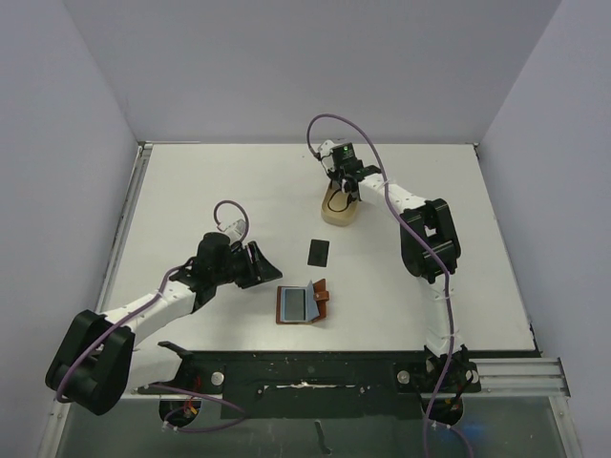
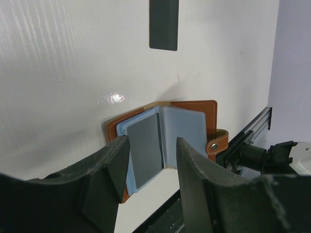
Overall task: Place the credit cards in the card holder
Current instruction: Pick up the credit card from the storage box.
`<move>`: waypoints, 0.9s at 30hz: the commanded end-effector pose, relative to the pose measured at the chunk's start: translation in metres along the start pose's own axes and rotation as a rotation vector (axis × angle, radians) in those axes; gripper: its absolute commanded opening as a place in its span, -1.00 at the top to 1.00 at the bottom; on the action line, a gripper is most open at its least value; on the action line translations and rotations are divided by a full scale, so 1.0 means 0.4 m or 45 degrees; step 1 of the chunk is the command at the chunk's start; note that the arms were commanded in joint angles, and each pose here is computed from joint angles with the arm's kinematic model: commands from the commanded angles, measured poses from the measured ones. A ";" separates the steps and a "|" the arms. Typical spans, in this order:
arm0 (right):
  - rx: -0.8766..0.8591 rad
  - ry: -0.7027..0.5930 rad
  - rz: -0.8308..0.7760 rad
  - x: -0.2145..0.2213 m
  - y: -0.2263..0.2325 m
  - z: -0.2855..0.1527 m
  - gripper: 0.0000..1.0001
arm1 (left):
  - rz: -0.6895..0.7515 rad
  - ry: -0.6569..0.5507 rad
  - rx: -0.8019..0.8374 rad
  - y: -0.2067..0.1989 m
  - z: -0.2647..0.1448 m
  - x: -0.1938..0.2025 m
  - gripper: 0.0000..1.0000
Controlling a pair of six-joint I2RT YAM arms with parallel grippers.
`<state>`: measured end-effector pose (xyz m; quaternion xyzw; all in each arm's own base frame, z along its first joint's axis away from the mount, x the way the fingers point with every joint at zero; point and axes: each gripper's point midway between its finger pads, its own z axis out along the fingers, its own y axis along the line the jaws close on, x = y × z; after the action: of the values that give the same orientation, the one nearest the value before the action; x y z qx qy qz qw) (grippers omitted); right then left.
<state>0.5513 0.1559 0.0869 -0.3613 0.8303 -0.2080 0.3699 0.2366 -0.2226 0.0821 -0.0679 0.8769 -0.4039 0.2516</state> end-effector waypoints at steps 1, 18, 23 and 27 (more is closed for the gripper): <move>0.134 -0.119 0.069 -0.087 -0.118 -0.069 0.64 | 0.025 -0.074 0.095 -0.046 -0.014 -0.034 0.16; -0.026 -0.253 0.149 -0.114 -0.070 -0.208 1.00 | 0.016 -0.070 0.082 -0.043 -0.012 -0.035 0.28; -0.138 -0.281 0.293 -0.103 -0.041 -0.281 1.00 | 0.029 -0.066 0.067 -0.044 0.000 -0.046 0.49; -0.276 -0.298 0.489 -0.079 0.001 -0.361 1.00 | 0.050 -0.055 0.048 -0.045 0.017 -0.063 0.96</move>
<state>0.4879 0.1772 0.1624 -0.3148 0.8405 -0.0923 0.4312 0.2356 -0.2224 0.0771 -0.0752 0.8795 -0.4019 0.2434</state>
